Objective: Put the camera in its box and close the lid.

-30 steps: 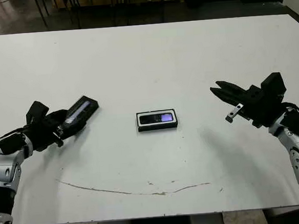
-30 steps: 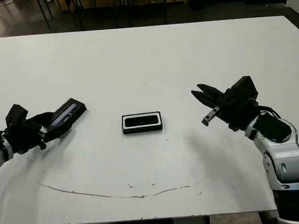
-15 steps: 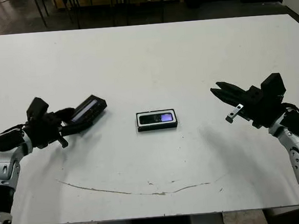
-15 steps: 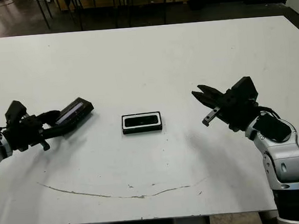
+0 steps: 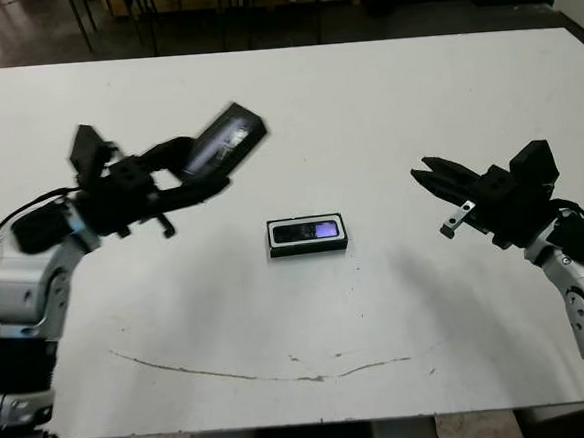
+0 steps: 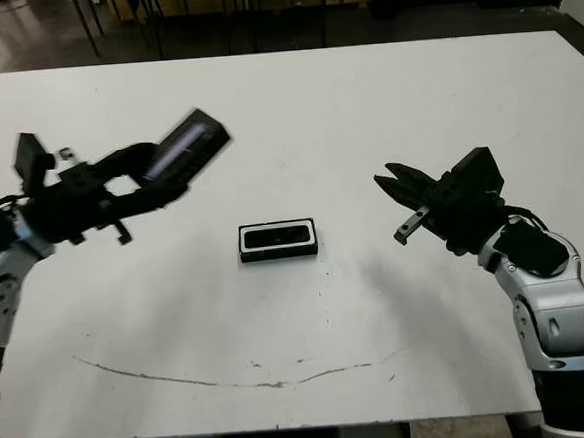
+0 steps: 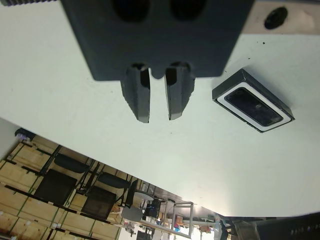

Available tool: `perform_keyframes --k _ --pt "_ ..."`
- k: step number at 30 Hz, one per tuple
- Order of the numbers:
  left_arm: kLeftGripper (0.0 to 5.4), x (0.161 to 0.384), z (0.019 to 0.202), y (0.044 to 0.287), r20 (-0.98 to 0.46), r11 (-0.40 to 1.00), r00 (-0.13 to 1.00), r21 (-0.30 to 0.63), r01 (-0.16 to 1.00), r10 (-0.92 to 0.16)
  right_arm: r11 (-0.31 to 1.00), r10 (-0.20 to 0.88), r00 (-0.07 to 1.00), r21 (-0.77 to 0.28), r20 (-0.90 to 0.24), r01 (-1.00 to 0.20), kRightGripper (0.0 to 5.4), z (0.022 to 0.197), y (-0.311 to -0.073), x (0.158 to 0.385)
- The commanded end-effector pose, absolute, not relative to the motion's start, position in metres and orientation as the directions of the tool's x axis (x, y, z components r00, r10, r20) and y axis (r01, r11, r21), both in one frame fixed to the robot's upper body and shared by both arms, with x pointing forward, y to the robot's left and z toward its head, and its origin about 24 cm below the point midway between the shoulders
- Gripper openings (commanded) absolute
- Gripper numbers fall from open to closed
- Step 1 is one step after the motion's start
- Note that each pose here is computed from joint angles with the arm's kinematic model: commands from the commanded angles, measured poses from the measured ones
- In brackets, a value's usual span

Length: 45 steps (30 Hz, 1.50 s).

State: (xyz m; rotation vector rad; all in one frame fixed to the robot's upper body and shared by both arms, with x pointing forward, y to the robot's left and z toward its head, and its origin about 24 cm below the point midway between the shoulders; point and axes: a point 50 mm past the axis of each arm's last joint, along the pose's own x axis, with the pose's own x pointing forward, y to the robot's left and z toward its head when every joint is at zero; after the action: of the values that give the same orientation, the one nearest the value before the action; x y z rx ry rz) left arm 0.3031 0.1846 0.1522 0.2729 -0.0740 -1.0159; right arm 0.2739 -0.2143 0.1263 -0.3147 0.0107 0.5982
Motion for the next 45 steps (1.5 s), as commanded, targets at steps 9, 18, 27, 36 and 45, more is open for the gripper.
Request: perform_keyframes --k 9,18,27,36,45 --pt "1.25 0.329 0.134 0.178 -0.408 0.241 0.288 0.165 0.956 -0.866 0.783 0.541 0.832 -0.289 -0.121 -0.551 0.0 0.128 -0.218 0.274" --pt "1.24 0.334 0.128 0.179 -0.373 0.268 0.323 0.193 0.944 -0.87 0.78 0.548 0.827 -0.282 -0.122 -0.559 0.0 0.125 -0.218 0.274" --pt "1.24 0.337 0.117 0.177 -0.329 0.314 0.352 0.162 0.935 -0.876 0.774 0.555 0.823 -0.287 -0.122 -0.565 0.0 0.125 -0.218 0.274" --pt "1.24 0.339 0.108 0.17 -0.332 0.3 0.31 0.082 0.95 -0.891 0.774 0.552 0.823 -0.287 -0.131 -0.565 0.0 0.124 -0.218 0.274" --pt "1.24 0.344 0.102 0.164 -0.411 0.224 0.218 0.035 0.974 -0.885 0.776 0.549 0.824 -0.284 -0.139 -0.564 0.0 0.125 -0.22 0.273"
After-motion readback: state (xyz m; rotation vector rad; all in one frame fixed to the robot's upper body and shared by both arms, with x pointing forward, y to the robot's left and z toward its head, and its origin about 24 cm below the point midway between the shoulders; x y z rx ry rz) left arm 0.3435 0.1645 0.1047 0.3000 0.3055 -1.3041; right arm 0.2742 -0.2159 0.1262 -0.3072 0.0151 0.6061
